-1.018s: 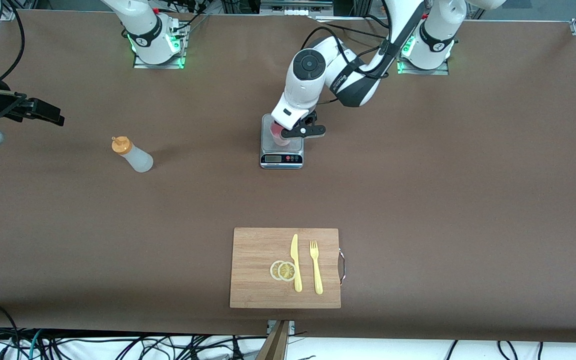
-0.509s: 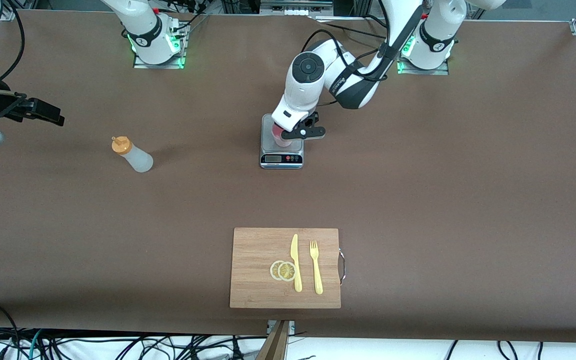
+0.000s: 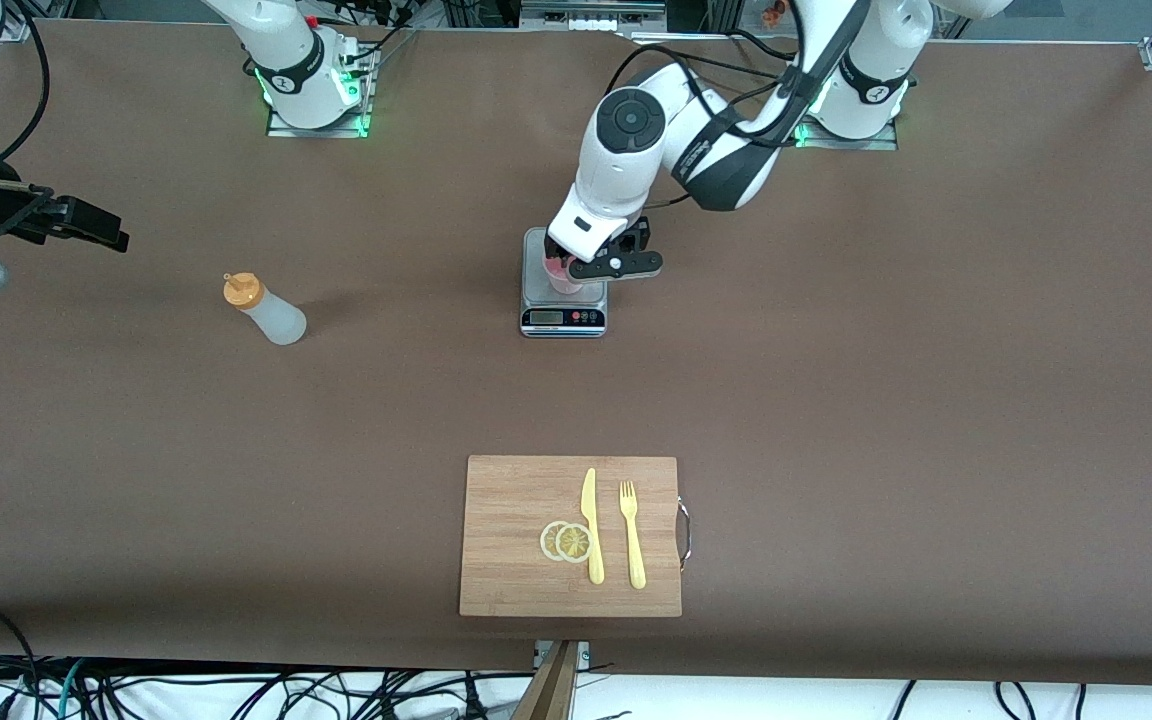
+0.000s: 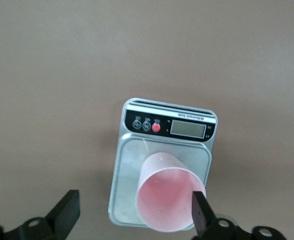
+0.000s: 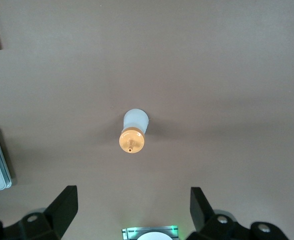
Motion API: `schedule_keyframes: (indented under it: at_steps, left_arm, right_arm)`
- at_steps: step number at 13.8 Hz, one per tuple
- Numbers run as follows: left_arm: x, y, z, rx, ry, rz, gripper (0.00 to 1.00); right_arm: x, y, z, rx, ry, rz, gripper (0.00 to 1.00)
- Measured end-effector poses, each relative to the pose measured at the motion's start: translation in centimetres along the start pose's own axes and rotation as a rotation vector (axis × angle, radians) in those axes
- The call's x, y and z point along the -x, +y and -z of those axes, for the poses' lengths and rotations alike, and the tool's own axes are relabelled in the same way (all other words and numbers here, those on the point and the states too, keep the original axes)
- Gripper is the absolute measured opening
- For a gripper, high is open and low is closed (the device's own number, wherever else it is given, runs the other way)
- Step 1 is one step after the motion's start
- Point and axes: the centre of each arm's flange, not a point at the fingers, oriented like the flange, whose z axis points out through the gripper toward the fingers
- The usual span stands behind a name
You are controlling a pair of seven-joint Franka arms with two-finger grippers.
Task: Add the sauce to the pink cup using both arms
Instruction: 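Release the cup and withdraw the left gripper to rest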
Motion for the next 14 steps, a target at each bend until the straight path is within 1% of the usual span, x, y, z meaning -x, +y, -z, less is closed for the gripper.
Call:
schedule_keyframes:
  at_steps: [2,4,7,10,12,14]
  left_arm:
    - [-3.1,-1.6,5.2,-0.017,-0.010,-0.002,1.00]
    - [-6.7,-3.9,10.2,-0.013,-0.002,0.027,1.00]
    - [-11.7,-8.8,14.9,-0.012,0.021,0.016,1.00]
    - [-15.7,-15.8,18.7,-0.012,0.031,-0.012,1.00]
    - [-17.8,-22.0,22.1,-0.014,0.030,-0.042,1.00]
    - [-19.1,-28.4,25.3,-0.008,0.040,-0.023,1.00]
  right_arm:
    - [0.0,0.0,0.0,0.000,0.000,0.000,1.00]
    - [0.0,0.0,0.0,0.000,-0.001,0.000,1.00]
    - [0.0,-0.1,0.0,-0.001,-0.001,0.001,1.00]
    - [0.0,-0.4,-0.1,-0.015,-0.004,0.006,1.00]
    - [-0.1,-0.7,-0.3,-0.019,-0.008,0.013,1.00]
    - [-0.5,-0.9,-1.0,-0.018,-0.021,0.017,1.00]
